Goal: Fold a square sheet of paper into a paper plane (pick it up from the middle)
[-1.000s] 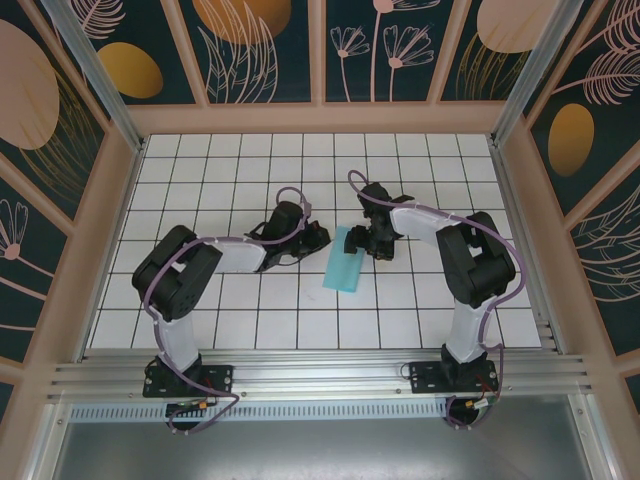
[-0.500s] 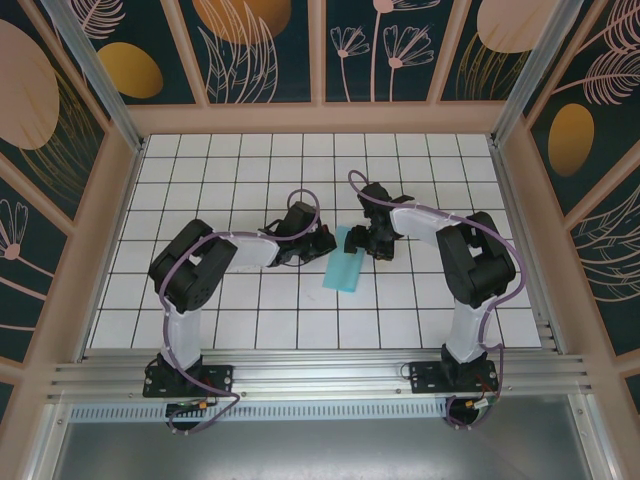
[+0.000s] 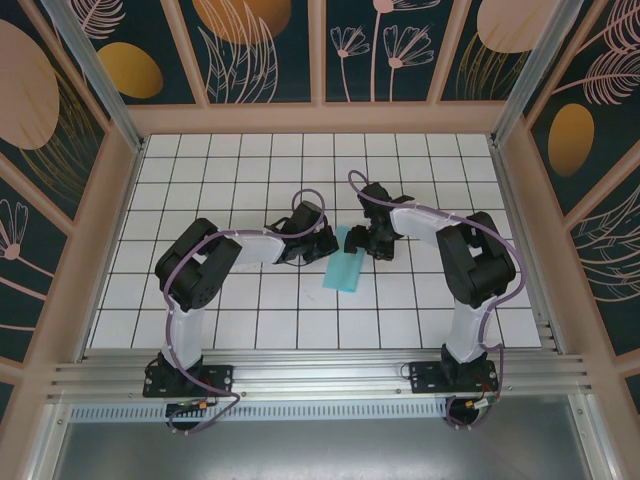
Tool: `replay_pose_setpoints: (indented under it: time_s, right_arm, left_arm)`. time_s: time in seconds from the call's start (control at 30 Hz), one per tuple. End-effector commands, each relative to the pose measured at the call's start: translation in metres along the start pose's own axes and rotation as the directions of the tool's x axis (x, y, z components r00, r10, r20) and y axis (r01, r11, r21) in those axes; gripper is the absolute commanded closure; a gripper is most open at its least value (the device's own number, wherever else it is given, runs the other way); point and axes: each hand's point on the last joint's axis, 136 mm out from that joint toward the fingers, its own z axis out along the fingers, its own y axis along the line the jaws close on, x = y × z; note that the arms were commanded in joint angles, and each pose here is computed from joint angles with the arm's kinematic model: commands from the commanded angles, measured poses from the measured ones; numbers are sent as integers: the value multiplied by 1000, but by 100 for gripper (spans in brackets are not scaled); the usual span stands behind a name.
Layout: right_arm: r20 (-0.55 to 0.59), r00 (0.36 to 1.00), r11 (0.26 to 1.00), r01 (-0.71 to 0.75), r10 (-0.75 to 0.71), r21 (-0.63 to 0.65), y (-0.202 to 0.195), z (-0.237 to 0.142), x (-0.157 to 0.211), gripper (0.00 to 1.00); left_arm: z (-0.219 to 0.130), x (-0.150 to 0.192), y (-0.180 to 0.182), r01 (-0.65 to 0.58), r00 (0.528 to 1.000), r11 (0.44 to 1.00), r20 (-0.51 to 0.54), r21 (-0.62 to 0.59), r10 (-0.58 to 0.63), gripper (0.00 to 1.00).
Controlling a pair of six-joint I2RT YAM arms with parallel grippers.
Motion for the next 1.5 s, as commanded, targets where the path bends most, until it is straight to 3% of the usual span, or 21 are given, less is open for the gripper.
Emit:
replay_pose_setpoints:
  time_s: [0.0,0.3,0.83,1.47]
  right_arm:
    - [-137,990,986,-15,38,164,-54,62,41,25]
    - [-137,990,986,-17,40,166,-53,62,40,25]
    - [-143,989,985,-13,38,172,-53,64,41,25]
    - [-133,991,986,-12,34,164,-48,62,38,24]
  left_arm:
    - [-5,4,4,-37,999,998,-10,-50,37,100]
    - [-10,9,3,-80,997,993,-22,-86,78,100]
    - [-25,5,-26,-142,990,990,4,12,142,100]
    - [1,29,20,-138,987,980,-97,-141,125,100]
